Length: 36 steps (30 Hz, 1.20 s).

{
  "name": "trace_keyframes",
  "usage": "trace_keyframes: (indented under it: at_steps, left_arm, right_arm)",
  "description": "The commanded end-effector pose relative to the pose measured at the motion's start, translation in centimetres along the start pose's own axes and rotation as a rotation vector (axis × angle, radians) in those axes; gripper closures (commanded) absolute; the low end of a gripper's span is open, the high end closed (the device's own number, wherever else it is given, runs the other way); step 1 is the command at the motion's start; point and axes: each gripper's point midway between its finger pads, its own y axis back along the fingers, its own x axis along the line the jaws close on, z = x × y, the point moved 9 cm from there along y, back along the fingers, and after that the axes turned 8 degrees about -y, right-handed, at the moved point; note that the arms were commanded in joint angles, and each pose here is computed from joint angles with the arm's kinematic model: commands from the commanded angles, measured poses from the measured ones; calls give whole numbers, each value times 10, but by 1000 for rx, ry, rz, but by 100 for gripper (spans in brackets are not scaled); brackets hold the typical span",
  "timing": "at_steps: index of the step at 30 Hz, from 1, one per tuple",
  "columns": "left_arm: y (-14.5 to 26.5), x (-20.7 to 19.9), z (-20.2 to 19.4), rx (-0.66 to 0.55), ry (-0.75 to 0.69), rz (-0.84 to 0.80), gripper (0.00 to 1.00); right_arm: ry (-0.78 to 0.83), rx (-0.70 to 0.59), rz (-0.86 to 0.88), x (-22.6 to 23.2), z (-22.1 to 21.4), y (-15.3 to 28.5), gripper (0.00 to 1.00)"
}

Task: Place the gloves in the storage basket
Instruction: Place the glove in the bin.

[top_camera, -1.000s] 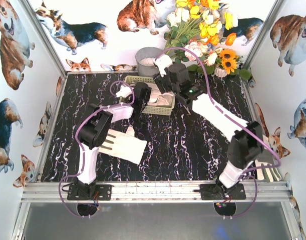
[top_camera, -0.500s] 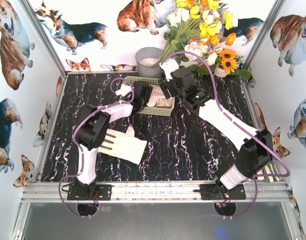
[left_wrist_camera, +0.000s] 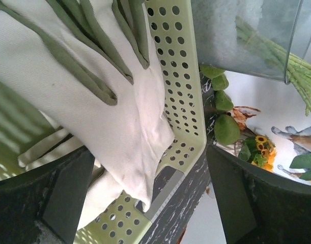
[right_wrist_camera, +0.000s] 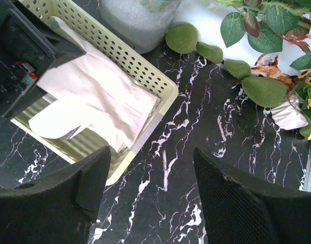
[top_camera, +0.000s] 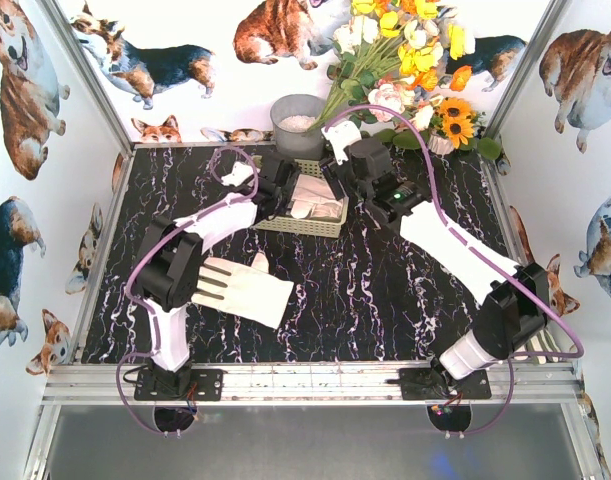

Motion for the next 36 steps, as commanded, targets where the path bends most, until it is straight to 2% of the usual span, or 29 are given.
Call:
trace_keyframes:
  at_steps: [1,4,6,8,12,18,28,32,36]
  left_arm:
    - [29,-16,18,-57,-43,8,16]
    - [38,-26,26,-66,-136,-51,23]
    - [39,-33,26,-36,-208,-77,36]
    - [37,-38,21,15,-289,-95,48]
    - [25,-29,1,162,-402,-81,63]
    - [6,-6,-23,331,-421,-52,76]
    - [-24,24,-20,354,-555,74,77]
    - [-34,32,-14,350,-558,58,77]
    - [-38,34,-16,363,-625,24,74]
  right_arm:
    - [-17,-70,-34,-8,15,17,32]
    - [-27,-69,-42,-11,15,20,32]
    - [-35,-67,-43,-12,14,21,32]
    - [-39,-60,-44,-13,12,22,32]
    - [-50,-52,-55,-16,10,24,32]
    - [-62,-40,-95,-22,8,24,32]
    - [-83,-31,-111,-26,8,24,32]
    - [-82,-26,-112,-26,6,24,32]
    - [-84,-24,-113,-27,7,24,32]
